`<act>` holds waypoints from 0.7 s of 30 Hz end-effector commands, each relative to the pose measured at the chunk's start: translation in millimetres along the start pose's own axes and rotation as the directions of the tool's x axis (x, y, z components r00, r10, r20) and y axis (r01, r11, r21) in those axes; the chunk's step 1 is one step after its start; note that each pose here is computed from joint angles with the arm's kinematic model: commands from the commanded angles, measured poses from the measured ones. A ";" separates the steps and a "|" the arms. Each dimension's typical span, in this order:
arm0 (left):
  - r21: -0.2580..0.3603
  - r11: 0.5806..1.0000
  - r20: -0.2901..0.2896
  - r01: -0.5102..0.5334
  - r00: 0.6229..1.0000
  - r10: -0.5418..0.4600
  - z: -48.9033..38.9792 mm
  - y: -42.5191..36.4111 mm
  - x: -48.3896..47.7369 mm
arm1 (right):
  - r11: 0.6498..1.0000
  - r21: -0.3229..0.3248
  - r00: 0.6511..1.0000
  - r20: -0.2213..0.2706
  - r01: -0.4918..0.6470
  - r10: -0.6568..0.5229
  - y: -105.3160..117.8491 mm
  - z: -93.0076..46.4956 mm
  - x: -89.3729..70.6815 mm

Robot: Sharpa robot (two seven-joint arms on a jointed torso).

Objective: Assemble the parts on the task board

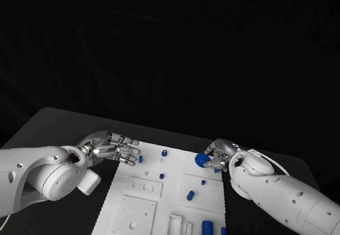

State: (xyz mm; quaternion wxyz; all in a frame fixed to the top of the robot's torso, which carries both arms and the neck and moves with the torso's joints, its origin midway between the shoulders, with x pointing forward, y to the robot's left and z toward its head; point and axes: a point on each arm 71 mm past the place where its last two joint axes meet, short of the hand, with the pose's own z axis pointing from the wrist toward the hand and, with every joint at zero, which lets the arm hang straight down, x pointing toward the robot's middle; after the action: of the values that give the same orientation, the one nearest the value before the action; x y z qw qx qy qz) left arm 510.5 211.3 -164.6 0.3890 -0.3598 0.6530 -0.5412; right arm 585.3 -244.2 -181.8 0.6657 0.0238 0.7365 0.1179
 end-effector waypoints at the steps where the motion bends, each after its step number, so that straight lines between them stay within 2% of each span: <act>1: 0.006 1.000 -0.021 -0.003 1.000 0.003 0.8 -1.7 2.6 | 1.000 0.004 0.999 -0.034 -0.004 0.004 0.4 0.5 2.9; 21: -0.001 1.000 -0.029 -0.003 1.000 0.003 1.8 -1.2 3.5 | 1.000 0.009 0.997 -0.071 -0.014 0.014 0.5 3.1 6.6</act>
State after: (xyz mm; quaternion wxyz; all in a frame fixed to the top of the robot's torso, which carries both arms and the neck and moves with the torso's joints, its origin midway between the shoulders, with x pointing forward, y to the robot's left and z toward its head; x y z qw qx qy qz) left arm 511.2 210.0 -165.2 0.3871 -0.3586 0.6560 -0.5397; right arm 588.1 -243.4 -184.9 0.6512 0.0323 0.7488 0.1190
